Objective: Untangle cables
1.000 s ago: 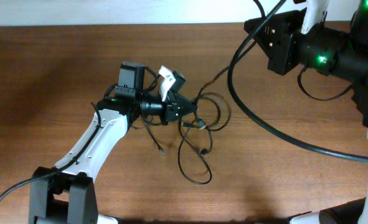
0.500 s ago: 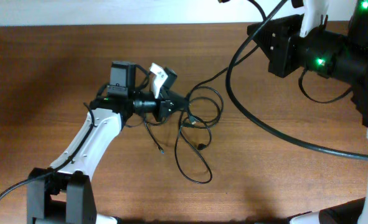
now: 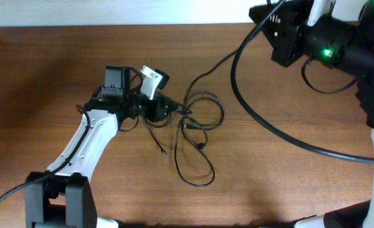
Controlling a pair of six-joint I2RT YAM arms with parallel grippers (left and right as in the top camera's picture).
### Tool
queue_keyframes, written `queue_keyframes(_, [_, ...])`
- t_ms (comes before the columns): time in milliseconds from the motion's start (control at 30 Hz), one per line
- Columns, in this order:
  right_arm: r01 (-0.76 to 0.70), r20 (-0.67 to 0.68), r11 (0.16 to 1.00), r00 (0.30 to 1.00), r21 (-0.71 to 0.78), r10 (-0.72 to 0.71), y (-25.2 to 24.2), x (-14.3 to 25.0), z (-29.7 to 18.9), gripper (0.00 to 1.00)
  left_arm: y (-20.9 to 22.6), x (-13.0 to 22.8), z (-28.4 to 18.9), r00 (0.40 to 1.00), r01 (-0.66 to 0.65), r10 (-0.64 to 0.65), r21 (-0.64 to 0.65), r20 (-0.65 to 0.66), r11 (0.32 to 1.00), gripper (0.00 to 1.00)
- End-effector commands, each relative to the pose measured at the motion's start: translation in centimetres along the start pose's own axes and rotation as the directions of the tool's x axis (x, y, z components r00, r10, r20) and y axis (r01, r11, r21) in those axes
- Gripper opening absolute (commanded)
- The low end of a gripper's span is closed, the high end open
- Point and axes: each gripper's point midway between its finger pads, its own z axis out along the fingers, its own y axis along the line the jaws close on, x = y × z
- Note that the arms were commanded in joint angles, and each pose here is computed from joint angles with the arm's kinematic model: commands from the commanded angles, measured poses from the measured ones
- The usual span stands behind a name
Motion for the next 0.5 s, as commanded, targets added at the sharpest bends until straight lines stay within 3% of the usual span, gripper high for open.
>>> queue_keyframes(0, [-0.017,0.044,0.999,0.999,-0.051,0.019,1.2,-1.3,-0.6,0.04,0.1,0.6,0.0,1.000,0.016,-0.016,-0.006,-0.026,1.000,0.82])
queue_keyframes(67, [-0.018,0.045,0.999,0.999,-0.052,0.020,1.2,-1.3,-0.6,0.04,0.0,1.1,0.0,0.998,0.033,-0.033,-0.001,-0.045,0.999,0.88])
queue_keyframes(200, [-0.029,0.038,0.998,0.999,-0.051,0.031,1.2,-1.1,-0.6,0.04,-1.0,1.1,0.0,0.999,0.006,-0.004,0.052,-0.039,0.999,0.84])
queue_keyframes(333, [-0.063,-0.013,0.997,0.998,-0.047,0.063,1.1,0.2,-0.5,0.04,-5.4,-0.2,-0.8,0.987,-0.158,0.140,0.297,0.081,0.942,0.85])
queue_keyframes(467, [-0.094,-0.060,0.995,0.994,-0.038,0.092,1.0,1.4,-0.6,0.04,-8.9,-0.2,-0.2,0.948,-0.319,0.283,0.395,0.148,0.862,0.90])
